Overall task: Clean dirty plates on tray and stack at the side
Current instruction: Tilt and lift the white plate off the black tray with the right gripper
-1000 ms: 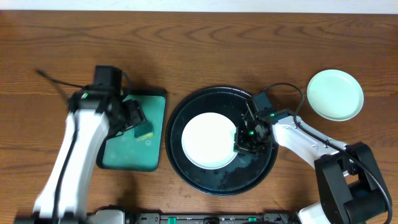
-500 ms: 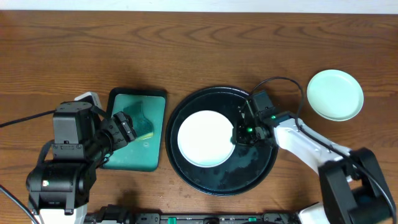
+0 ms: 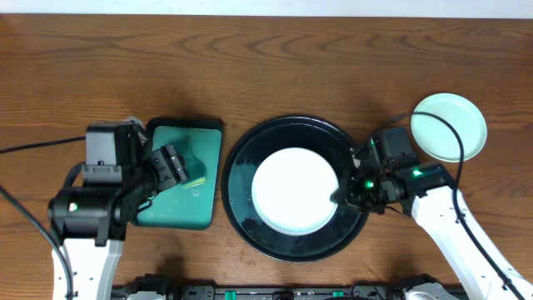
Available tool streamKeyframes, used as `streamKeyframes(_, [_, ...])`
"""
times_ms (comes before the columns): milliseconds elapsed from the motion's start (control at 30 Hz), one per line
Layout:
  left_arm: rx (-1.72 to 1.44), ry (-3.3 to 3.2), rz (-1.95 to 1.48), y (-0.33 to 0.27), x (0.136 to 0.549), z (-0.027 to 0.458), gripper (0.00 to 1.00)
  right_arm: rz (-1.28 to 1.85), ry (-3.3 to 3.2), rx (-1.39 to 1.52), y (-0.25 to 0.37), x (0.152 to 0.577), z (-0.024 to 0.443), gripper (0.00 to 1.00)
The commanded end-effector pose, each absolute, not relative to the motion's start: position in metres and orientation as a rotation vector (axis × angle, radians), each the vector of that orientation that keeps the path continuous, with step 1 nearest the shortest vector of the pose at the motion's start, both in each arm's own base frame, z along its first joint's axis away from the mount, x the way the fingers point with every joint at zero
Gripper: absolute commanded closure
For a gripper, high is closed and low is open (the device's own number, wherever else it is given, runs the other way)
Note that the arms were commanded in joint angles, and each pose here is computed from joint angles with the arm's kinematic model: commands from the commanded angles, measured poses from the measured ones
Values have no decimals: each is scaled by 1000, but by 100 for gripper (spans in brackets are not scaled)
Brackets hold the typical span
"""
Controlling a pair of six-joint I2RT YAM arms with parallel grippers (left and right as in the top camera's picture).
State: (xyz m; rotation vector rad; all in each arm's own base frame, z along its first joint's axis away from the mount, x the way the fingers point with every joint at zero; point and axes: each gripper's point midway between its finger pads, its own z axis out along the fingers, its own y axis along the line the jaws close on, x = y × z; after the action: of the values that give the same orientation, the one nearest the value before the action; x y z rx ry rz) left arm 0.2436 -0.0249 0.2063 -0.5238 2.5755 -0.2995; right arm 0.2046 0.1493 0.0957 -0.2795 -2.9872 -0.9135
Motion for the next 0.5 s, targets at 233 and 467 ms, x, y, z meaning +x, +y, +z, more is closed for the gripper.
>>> streamKeyframes(233, [-549, 2636, -322, -29, 248, 194, 18, -1376, -2958, 108, 189, 220, 137, 98])
streamKeyframes(467, [-548, 2636, -321, -29, 248, 194, 18, -1100, -3465, 185, 158, 295, 135, 98])
